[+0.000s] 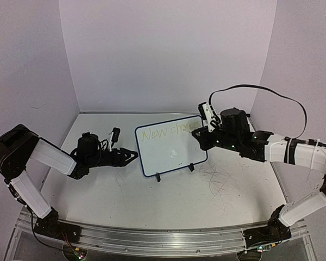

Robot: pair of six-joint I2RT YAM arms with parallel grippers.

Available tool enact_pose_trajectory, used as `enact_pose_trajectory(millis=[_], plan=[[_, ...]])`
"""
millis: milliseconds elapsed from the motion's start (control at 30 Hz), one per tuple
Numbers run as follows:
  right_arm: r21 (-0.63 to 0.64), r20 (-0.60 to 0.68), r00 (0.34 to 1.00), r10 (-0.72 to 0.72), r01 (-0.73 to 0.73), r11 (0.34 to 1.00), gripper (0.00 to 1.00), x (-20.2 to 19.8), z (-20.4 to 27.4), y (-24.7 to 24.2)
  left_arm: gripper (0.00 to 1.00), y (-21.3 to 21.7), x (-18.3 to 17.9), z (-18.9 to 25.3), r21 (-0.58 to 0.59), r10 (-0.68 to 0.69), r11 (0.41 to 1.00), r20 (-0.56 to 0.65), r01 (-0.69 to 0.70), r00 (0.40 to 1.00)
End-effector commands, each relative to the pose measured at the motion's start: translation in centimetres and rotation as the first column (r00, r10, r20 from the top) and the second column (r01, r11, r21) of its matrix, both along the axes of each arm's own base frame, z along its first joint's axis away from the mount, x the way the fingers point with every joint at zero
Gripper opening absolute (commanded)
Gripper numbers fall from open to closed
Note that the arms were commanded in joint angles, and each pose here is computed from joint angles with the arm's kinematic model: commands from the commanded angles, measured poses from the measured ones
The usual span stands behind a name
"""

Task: Write a sentence on the whiteboard

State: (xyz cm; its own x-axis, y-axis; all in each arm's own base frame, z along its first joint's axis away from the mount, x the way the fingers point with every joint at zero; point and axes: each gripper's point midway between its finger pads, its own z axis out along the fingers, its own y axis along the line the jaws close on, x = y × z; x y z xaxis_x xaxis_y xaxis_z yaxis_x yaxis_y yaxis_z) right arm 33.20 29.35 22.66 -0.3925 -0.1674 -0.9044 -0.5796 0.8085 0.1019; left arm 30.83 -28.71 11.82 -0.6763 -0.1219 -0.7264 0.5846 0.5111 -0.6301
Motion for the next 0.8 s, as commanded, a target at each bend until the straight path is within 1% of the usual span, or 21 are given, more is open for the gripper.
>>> enact_pose_trajectory(millis=[0,133,233,400,533,667,767], plan=[[0.030,0.081,0.995,0.064,-0.067,0.997,0.00,1.2,3.0,2.8,0.72,0.7,0.7,3.3,-0.109,0.062,0.993,0.072,-0.054,0.996],[0.017,0.097,0.991,0.095,-0.097,0.995,0.00,1.5,3.0,5.1,0.72,0.3,0.4,3.7,-0.167,0.023,0.986,0.067,-0.012,0.998],[0.003,0.111,0.986,0.120,-0.121,0.993,0.00,1.5,3.2,6.6,0.72,0.0,0.6,3.4,-0.188,-0.003,0.982,0.052,0.013,0.999],[0.004,0.120,0.980,0.156,-0.158,0.987,0.00,1.6,3.5,9.0,0.72,0.5,0.4,3.0,-0.243,-0.035,0.969,0.036,0.042,0.999],[0.010,0.126,0.979,0.161,-0.163,0.987,0.00,1.8,3.8,9.8,0.70,-0.3,0.2,3.1,-0.274,-0.090,0.956,0.052,0.101,0.995],[0.008,0.130,0.980,0.149,-0.152,0.988,0.00,2.2,3.7,10.0,0.69,-0.6,0.6,2.8,-0.290,-0.105,0.950,0.060,0.118,0.993],[0.006,0.122,0.980,0.156,-0.158,0.987,0.00,2.2,3.2,10.2,0.66,-1.0,0.7,2.6,-0.295,-0.125,0.945,0.064,0.139,0.990]])
